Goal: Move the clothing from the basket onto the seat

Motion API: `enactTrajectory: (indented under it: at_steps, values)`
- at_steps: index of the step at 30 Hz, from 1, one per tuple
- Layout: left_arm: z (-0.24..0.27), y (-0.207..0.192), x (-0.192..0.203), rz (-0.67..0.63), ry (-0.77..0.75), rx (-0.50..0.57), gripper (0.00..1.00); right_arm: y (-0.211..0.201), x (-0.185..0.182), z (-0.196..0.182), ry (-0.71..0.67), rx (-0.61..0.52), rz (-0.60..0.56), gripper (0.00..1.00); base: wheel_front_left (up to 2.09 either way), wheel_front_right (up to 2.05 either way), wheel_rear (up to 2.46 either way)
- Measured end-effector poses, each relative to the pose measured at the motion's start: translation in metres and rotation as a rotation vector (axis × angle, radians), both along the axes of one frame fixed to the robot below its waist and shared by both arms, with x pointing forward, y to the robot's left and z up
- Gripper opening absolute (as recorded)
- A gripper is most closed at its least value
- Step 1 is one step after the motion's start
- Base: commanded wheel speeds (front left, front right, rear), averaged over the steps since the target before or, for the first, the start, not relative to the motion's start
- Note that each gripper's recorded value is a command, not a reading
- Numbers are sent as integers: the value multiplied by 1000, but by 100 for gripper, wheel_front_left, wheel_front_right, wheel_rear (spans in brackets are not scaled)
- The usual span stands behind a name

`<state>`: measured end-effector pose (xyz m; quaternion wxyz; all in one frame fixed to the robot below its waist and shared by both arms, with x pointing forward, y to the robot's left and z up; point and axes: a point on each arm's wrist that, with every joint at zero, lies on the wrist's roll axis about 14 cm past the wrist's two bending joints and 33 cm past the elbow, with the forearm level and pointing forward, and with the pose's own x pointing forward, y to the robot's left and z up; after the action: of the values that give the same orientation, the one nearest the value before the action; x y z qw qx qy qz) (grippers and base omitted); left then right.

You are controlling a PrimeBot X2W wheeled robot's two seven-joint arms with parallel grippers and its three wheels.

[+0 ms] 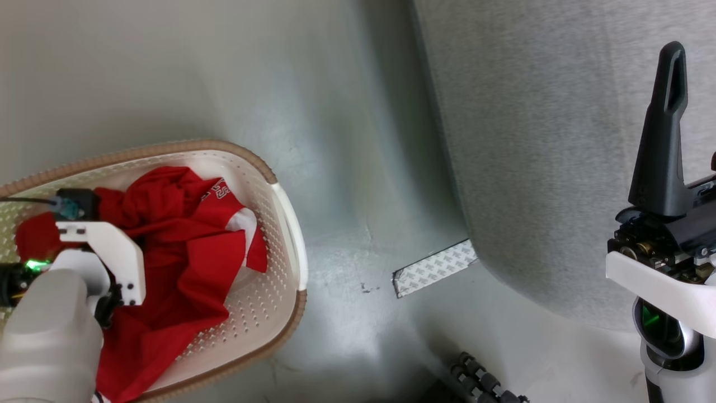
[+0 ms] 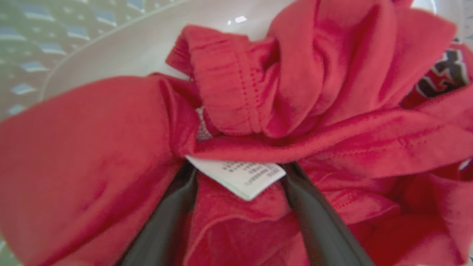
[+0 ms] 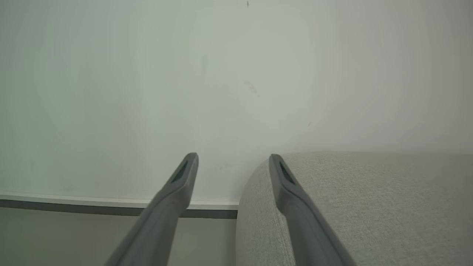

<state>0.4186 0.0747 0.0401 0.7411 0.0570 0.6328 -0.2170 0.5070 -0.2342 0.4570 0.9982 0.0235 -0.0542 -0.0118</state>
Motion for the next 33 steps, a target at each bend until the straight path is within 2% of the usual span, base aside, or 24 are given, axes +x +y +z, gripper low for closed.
enactTrajectory:
  at_steps: [1, 2, 4, 16, 26, 33]
  values:
    - [-1, 2, -1, -8, 1, 2, 100, 1, 1, -3, 4, 2, 4, 100, 1, 1, 1]
    - [-2, 3, 0, -16, 0, 3, 93, 2, 2, -6, 8, 5, 6, 100, 0, 0, 0]
    - [-3, 3, 0, -24, -2, 2, 0, 3, 3, -9, 13, 8, 8, 100, 0, 0, 0]
    - [25, -8, 20, -12, -104, -49, 0, 7, 4, 9, -30, 24, 19, 100, 0, 0, 0]
    - [82, -24, 10, 1, -171, -106, 0, 9, -8, 56, -120, 23, 21, 100, 0, 0, 0]
    - [137, -38, -2, 0, -279, -171, 0, 13, -28, 92, -186, 39, 21, 100, 0, 0, 0]
